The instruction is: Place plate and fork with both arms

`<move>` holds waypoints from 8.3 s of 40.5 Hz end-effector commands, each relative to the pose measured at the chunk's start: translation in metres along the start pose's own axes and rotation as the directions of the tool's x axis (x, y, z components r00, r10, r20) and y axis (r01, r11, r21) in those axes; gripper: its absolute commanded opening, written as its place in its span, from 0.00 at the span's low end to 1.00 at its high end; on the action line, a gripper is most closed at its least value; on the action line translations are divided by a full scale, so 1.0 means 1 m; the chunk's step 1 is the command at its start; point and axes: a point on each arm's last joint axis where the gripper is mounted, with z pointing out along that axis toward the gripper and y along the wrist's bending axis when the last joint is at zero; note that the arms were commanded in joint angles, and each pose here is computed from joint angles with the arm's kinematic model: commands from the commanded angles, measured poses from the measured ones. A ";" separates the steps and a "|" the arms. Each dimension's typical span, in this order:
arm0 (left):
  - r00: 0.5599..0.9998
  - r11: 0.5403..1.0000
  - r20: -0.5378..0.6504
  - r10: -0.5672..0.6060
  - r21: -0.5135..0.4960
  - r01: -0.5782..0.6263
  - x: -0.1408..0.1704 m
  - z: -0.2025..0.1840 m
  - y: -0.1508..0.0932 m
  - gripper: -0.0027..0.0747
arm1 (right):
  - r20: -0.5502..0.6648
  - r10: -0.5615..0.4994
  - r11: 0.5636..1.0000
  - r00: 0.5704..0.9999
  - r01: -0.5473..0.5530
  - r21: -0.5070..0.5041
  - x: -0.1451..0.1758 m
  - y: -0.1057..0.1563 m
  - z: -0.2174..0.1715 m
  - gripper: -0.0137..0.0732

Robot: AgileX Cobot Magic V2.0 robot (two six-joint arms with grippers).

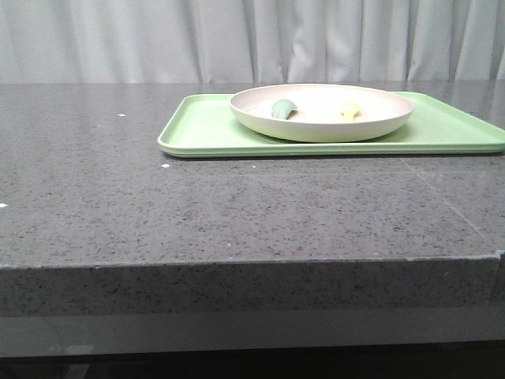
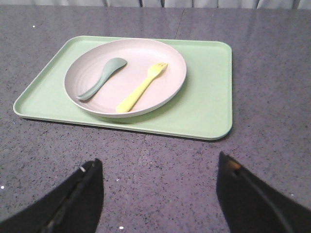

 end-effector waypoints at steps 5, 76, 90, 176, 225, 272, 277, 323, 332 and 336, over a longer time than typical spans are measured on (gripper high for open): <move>0.996 1.000 0.089 -0.001 -0.001 0.001 -0.015 -0.001 0.000 0.01 | -0.061 0.053 0.998 0.997 -0.055 -0.025 -0.043 0.005 0.045 0.76; 0.996 1.000 0.089 -0.001 -0.001 0.001 -0.015 -0.001 0.000 0.01 | -0.585 0.124 0.987 0.802 -0.158 -0.007 -0.056 0.036 0.311 0.76; 0.996 1.000 0.089 -0.001 -0.001 0.001 -0.015 -0.001 0.000 0.01 | -0.631 0.102 0.992 0.769 -0.126 0.007 -0.050 0.033 0.310 0.67; 0.996 1.000 0.089 -0.001 -0.001 0.001 -0.015 -0.001 0.000 0.01 | -0.566 0.155 0.975 0.810 -0.031 0.221 -0.115 -0.050 0.263 0.07; 0.996 1.000 0.089 -0.001 -0.001 0.001 -0.015 -0.001 0.000 0.01 | -0.671 0.175 0.971 0.720 -0.011 0.240 -0.076 -0.062 0.305 0.22; 0.996 1.000 0.089 -0.001 -0.001 0.001 -0.015 -0.001 0.000 0.01 | -0.676 0.174 0.971 0.716 -0.010 0.240 -0.100 -0.056 0.284 0.43; 0.996 1.000 0.089 -0.001 -0.001 0.001 -0.015 -0.001 0.000 0.01 | -0.644 0.166 0.972 0.747 -0.013 0.235 -0.119 -0.052 0.268 0.37; 0.996 1.000 0.089 -0.001 -0.001 0.001 -0.015 -0.001 0.000 0.01 | -0.146 0.013 0.991 0.989 0.007 0.134 -0.086 -0.012 0.069 0.03; 0.996 1.000 0.089 -0.001 -0.001 0.001 -0.015 -0.001 0.000 0.01 | -0.008 -0.060 0.991 0.998 0.060 0.123 -0.025 -0.015 0.038 0.03; 0.996 1.000 0.089 -0.001 -0.001 0.001 -0.015 -0.001 0.000 0.01 | 0.056 -0.067 0.991 0.996 0.060 0.121 0.002 -0.016 0.023 0.03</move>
